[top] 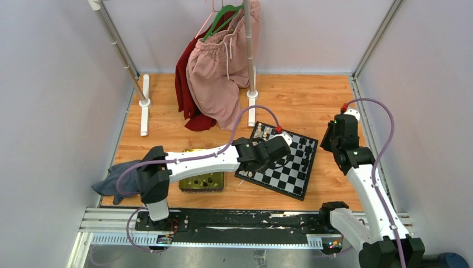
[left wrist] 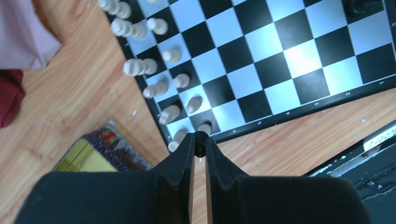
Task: Set up the chess pieces on the board
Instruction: Place the chess piece on the chessboard.
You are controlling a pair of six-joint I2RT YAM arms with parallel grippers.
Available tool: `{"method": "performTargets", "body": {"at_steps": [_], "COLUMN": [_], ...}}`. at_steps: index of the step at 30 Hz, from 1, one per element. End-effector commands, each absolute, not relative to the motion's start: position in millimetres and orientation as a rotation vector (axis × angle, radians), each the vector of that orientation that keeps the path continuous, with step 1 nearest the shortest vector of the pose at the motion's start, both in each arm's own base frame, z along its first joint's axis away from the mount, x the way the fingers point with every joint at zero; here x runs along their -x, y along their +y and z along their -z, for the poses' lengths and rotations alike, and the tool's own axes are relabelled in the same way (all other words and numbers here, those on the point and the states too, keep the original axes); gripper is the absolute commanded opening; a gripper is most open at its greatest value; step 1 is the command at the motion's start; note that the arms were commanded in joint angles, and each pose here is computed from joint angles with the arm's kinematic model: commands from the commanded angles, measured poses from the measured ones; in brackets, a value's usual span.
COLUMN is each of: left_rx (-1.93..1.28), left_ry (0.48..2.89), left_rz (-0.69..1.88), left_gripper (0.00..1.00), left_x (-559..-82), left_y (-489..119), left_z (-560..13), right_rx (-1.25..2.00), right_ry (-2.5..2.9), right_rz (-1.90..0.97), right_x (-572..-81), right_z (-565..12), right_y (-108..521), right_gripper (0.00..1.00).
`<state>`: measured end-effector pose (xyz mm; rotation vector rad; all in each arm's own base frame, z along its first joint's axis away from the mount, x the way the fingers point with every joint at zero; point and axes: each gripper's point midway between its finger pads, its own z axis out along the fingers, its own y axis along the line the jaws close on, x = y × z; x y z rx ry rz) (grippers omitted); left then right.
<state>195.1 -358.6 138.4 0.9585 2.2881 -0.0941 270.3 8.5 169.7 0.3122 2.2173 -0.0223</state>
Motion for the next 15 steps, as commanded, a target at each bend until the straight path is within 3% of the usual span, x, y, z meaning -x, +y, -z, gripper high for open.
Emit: {"method": "performTargets", "body": {"at_steps": [1, 15], "left_rx": [-1.046, -1.222], "left_ry": [2.211, 2.15], "left_rz": [0.206, 0.239], "left_gripper": [0.0, 0.0], "left_x": [-200.9, -224.4], "left_y": [-401.2, -488.1], "left_z": [-137.7, -94.7], "right_rx": [-0.483, -0.617], "right_ry": [2.16, 2.155], "right_rz": [0.044, 0.086], "right_x": [-265.3, -263.5], "right_z": [-167.5, -155.3], "right_y": [-16.9, -42.0], "right_gripper": [0.29, 0.29]}}
